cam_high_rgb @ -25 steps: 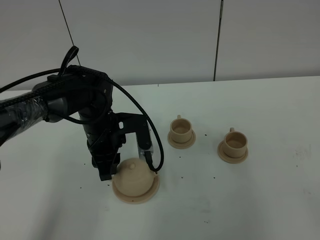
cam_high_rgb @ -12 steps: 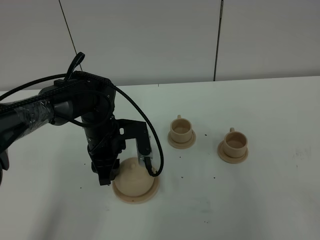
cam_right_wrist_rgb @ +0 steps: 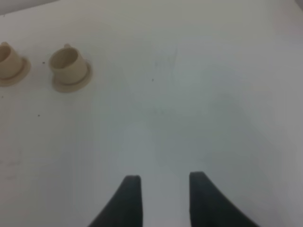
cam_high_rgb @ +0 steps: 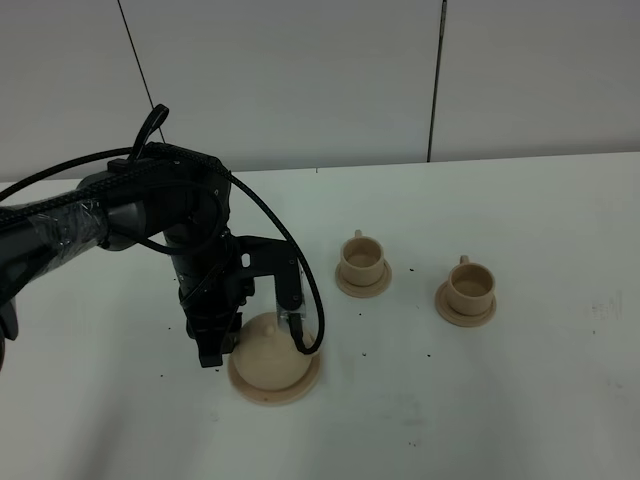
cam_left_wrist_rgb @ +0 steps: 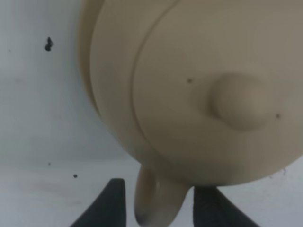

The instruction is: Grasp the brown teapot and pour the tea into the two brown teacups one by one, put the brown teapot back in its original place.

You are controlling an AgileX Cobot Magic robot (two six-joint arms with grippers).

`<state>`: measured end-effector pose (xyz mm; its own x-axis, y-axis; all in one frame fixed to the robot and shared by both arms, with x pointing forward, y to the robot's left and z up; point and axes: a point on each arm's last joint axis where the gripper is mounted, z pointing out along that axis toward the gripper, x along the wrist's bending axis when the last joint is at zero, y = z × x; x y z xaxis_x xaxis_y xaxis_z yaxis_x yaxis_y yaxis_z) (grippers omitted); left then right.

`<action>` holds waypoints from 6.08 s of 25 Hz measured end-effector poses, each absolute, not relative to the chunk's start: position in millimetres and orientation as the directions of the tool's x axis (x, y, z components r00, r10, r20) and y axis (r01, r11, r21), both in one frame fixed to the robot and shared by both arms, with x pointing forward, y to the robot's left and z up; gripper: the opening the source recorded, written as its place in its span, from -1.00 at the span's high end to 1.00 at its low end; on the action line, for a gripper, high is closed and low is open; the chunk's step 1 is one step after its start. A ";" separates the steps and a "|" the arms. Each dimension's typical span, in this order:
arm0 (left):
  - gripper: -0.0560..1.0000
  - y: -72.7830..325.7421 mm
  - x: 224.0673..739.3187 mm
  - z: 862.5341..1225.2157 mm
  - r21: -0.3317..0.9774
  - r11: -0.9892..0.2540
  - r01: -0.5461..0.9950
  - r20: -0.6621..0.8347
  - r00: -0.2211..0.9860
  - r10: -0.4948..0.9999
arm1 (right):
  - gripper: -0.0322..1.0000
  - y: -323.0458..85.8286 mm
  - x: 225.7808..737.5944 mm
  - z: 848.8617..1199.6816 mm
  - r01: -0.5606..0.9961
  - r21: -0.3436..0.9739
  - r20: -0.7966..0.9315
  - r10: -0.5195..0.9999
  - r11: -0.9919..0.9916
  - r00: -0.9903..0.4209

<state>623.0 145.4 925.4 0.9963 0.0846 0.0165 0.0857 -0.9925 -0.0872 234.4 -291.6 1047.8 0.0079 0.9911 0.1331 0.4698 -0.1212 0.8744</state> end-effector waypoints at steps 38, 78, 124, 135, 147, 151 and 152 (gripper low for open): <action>0.57 143.1 622.1 924.9 -0.063 -0.996 0.069 0.004 0.998 0.069 | 0.47 -291.5 234.4 1047.8 0.470 0.874 0.134 0.991 -0.122 0.007; 0.57 138.8 621.7 934.4 -0.001 -0.996 0.090 0.024 0.996 0.090 | 0.47 -291.5 234.4 1047.8 0.470 0.874 0.134 0.991 -0.122 0.007; 0.57 140.3 616.9 947.4 0.000 -0.996 0.094 0.014 0.995 0.094 | 0.47 -291.5 234.4 1047.8 0.470 0.874 0.134 0.991 -0.122 0.007; 0.57 141.5 614.0 962.7 0.014 -0.996 0.094 0.039 0.995 0.094 | 0.47 -291.5 234.4 1047.8 0.470 0.874 0.134 0.991 -0.122 0.007; 0.58 137.7 614.3 965.9 0.062 -0.992 0.109 0.048 0.992 0.112 | 0.47 -291.5 234.4 1047.8 0.470 0.874 0.134 0.991 -0.122 0.007; 0.58 137.2 615.1 970.9 0.079 -0.991 0.110 0.075 0.990 0.116 | 0.47 -291.5 234.4 1047.8 0.470 0.874 0.134 0.991 -0.122 0.007; 0.58 137.2 615.0 972.5 0.083 -0.990 0.111 0.080 0.990 0.117 | 0.47 -291.5 234.4 1047.8 0.470 0.874 0.134 0.991 -0.122 0.007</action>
